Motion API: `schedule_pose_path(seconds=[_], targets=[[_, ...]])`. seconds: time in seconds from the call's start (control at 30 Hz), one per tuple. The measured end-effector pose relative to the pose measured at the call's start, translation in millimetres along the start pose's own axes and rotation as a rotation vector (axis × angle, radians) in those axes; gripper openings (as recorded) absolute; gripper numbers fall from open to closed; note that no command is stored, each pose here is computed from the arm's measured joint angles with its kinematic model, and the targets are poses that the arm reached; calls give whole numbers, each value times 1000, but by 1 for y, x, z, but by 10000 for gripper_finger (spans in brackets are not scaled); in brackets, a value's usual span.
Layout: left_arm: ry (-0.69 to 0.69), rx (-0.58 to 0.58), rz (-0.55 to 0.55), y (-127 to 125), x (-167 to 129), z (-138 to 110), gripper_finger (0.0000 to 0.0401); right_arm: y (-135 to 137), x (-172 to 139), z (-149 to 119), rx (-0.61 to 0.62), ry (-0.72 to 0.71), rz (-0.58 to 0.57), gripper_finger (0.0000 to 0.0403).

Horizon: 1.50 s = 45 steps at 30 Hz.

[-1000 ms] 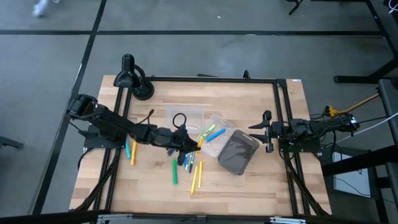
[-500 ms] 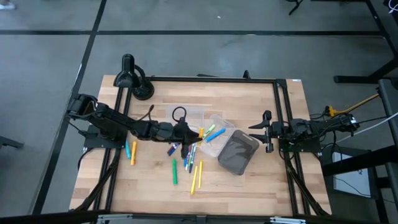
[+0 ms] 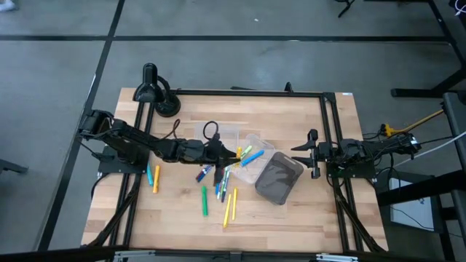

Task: Pick & Place Markers
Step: Put the right yellow highlighter pen into the right transparent bin

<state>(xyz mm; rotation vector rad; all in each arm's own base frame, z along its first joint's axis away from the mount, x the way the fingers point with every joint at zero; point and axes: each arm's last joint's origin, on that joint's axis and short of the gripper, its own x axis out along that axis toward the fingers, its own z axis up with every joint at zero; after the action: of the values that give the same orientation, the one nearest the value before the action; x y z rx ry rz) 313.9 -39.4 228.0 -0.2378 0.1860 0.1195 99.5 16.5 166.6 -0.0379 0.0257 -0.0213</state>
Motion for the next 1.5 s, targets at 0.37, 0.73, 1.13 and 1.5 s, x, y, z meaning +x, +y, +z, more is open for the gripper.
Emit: schedule_pose_path(seconds=[0.37, 0.73, 1.13, 1.5], targets=[[160, 41, 118, 0, 11, 43, 59, 0, 0, 0, 0, 0, 0, 152], [145, 41, 118, -3, 24, 59, 59, 0, 0, 0, 0, 0, 0, 152], [315, 57, 149, 1, 66, 67, 59, 0, 0, 0, 0, 0, 0, 152], [486, 50, 232, 13, 102, 53, 59, 0, 0, 0, 0, 0, 0, 152]])
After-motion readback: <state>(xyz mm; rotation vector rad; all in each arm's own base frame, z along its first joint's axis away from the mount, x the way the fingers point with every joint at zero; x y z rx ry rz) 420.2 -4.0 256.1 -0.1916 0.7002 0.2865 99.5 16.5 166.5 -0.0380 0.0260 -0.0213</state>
